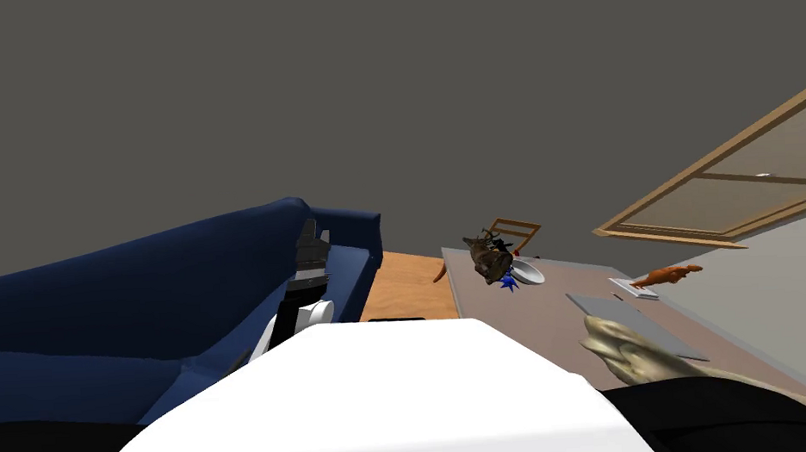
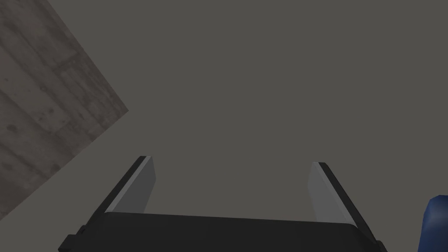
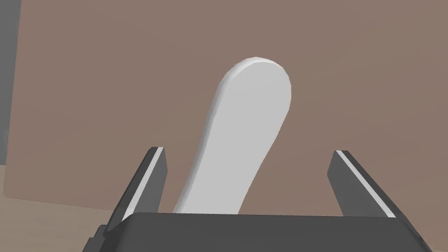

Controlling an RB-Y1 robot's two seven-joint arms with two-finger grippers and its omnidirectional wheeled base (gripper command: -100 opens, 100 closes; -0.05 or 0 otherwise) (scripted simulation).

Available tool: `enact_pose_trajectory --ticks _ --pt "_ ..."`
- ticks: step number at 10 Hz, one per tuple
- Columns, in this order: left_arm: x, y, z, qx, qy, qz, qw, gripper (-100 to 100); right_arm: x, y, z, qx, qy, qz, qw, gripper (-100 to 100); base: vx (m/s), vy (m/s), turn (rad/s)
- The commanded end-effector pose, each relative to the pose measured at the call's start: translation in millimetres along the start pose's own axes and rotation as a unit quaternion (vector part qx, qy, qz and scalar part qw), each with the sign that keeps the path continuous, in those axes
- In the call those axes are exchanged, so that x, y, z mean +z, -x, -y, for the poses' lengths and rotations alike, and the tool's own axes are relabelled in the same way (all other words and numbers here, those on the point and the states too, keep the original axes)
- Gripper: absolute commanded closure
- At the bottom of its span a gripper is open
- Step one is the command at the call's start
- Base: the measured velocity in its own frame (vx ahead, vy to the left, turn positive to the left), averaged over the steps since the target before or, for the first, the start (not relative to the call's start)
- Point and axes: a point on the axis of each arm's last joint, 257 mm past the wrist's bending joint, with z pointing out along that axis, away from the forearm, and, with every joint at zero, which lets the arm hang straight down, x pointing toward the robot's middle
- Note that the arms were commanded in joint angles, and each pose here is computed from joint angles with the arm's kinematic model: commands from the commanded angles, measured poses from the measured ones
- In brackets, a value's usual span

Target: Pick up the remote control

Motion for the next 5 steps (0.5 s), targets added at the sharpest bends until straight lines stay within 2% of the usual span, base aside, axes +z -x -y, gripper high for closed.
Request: enact_pose_trajectory --ticks 1,3,5 --pt "0.0 0.0 0.0 0.0 0.0 0.0 1.0 0 1.6 14.9 16.2 0.041 -0.023 0.007 0.9988 -100 0.124 -0.081 -0.254" --pt "0.0 0.0 0.0 0.0 0.0 0.0 1.0 0 2.4 27.7 35.5 0.086 -0.047 0.014 0.9951 -100 0.127 -0.092 -0.215" --pt "0.0 0.0 0.0 0.0 0.0 0.0 1.0 0 2.6 35.5 50.5 0.118 -0.064 0.018 0.9908 -100 0.068 -0.082 -0.153"
